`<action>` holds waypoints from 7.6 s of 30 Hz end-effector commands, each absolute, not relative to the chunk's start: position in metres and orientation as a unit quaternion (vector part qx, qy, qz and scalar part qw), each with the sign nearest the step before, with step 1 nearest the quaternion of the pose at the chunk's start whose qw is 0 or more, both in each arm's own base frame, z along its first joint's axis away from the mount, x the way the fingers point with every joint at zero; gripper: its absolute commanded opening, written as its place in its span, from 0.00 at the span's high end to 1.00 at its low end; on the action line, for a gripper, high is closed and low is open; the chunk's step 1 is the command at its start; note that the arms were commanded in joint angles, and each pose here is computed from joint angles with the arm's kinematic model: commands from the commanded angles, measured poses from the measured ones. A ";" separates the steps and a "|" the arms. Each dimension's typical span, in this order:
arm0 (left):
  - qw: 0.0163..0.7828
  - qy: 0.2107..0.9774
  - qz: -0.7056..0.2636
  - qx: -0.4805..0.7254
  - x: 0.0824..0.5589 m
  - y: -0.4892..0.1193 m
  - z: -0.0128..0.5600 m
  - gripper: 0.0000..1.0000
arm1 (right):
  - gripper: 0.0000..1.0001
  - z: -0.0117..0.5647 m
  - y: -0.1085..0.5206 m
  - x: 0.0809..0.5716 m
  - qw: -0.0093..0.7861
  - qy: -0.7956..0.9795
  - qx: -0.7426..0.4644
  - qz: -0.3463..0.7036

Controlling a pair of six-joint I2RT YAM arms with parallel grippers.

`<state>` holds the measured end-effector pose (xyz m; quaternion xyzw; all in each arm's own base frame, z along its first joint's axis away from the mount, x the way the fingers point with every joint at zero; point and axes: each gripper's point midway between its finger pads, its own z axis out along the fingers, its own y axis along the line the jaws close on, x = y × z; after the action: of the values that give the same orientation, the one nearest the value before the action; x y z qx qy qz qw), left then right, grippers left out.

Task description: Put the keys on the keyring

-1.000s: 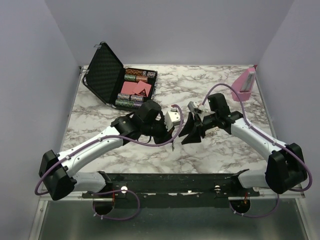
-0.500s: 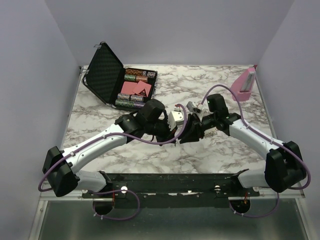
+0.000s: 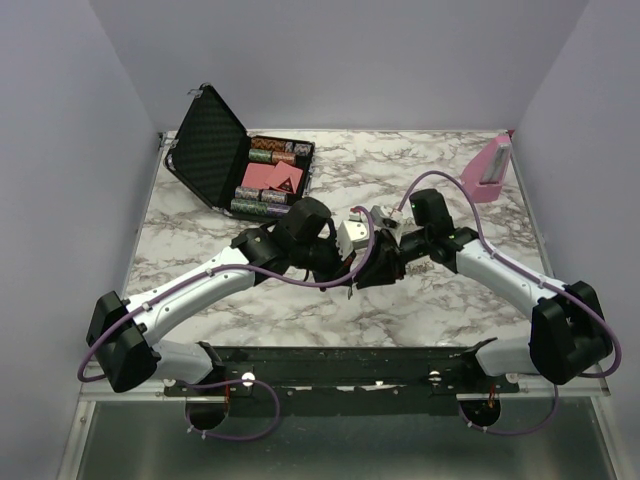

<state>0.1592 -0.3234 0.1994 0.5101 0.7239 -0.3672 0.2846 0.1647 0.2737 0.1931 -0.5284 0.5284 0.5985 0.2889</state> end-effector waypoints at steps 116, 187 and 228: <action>0.513 0.557 -0.492 0.429 0.138 -0.325 0.191 0.79 | 0.99 0.199 0.271 0.153 0.310 0.473 -0.569 0.597; 0.401 0.701 -0.412 0.422 0.159 -0.320 0.187 1.00 | 0.62 0.186 0.275 0.169 0.302 0.534 -0.539 0.577; 0.408 0.695 -0.425 0.412 0.158 -0.321 0.195 1.00 | 0.90 0.177 0.278 0.166 0.302 0.533 -0.552 0.566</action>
<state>0.1574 -0.3184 0.1819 0.4152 0.7073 -0.4124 0.3965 0.1669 0.2771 0.1800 -0.5459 0.5358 0.5707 0.2986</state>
